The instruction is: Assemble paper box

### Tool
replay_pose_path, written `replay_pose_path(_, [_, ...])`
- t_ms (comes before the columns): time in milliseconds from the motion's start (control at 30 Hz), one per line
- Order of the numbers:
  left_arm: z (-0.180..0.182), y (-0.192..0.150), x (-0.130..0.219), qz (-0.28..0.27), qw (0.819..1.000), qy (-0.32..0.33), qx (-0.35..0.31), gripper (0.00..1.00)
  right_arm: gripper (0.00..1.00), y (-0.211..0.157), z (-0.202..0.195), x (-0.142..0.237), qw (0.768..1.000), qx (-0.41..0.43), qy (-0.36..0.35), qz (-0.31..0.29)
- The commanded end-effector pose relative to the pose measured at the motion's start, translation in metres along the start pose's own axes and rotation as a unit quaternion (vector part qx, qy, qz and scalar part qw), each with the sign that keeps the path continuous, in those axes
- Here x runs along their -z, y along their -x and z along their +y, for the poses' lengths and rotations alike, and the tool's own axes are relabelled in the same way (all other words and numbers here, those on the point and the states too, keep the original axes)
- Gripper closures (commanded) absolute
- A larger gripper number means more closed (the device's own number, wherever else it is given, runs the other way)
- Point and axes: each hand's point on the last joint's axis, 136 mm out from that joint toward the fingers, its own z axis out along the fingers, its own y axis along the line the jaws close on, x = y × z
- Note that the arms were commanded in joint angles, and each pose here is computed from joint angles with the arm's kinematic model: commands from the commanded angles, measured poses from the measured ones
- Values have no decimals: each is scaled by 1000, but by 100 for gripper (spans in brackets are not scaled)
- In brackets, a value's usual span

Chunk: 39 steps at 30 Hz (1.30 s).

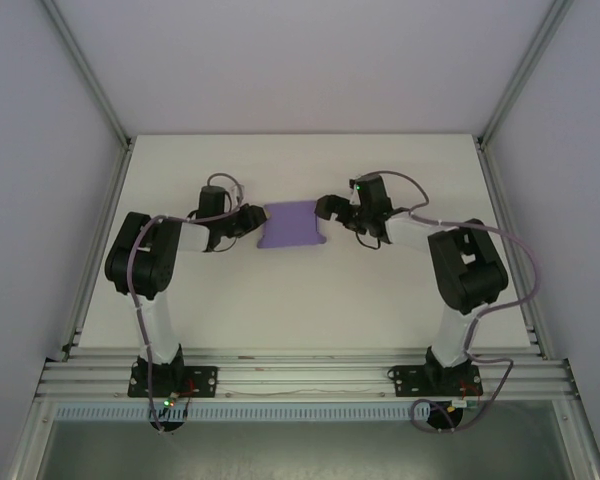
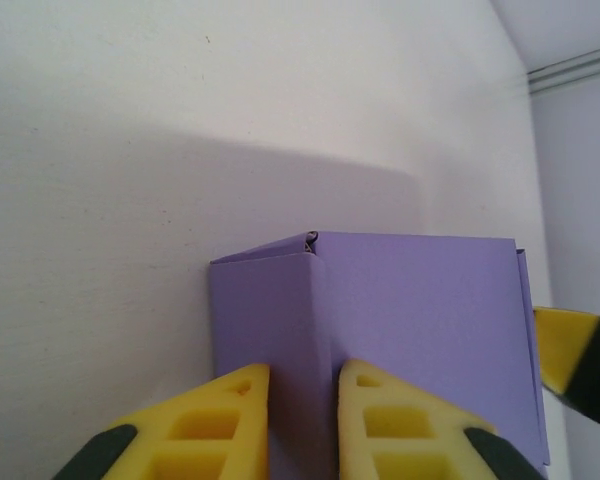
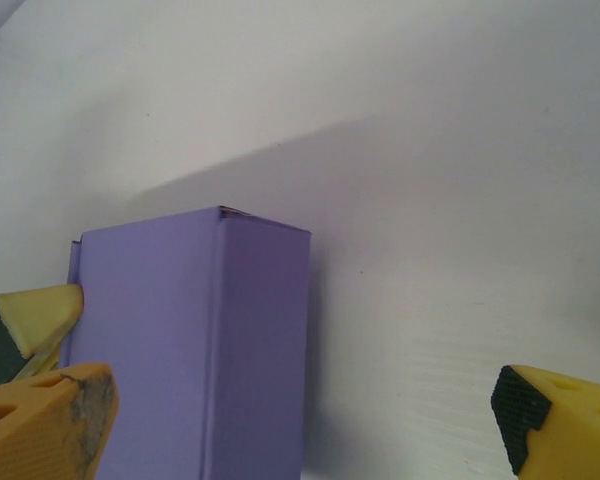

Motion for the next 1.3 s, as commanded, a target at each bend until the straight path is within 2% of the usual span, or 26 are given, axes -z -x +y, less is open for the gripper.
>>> replay_pose_path(0, [46,-36,-4,41,996,44,65,83,5,-2,15,-7,998,-36,50,32])
replay_pose_path(200, [42,-33,-2,36,997,42,58,83,7,-6,30,-14,992,-50,100,60])
replay_pose_path(467, [40,-32,-2,27,997,30,67,83,19,-6,58,-30,973,-102,191,82])
replay_pose_path(633, [34,-28,0,20,998,21,62,82,33,0,81,-31,963,-109,233,82])
replay_pose_path(700, [29,-26,1,17,998,16,56,81,45,4,89,-26,958,-112,251,76])
replay_pose_path(800, [20,-19,2,12,999,4,48,79,56,8,95,-20,956,-115,260,72])
replay_pose_path(933, [-10,-3,9,-10,999,-35,27,74,64,11,100,-9,958,-108,257,65])
replay_pose_path(1000, [-25,5,13,-21,999,-46,9,67,65,12,99,-4,962,-105,244,61])
replay_pose_path(1033, [-38,12,20,-29,998,-51,-8,57,66,12,99,-2,964,-102,236,61])
replay_pose_path(1067, [-46,16,24,-36,998,-51,-25,42,66,13,98,1,966,-102,229,60])
replay_pose_path(1133, [-61,26,36,-53,995,-38,-71,5,66,15,94,9,970,-102,212,57])
replay_pose_path(1167, [-70,30,43,-61,993,-28,-97,0,66,16,92,13,972,-106,204,54])
replay_pose_path(1267, [-98,37,66,-88,971,15,-220,0,66,23,82,30,974,-136,175,48])
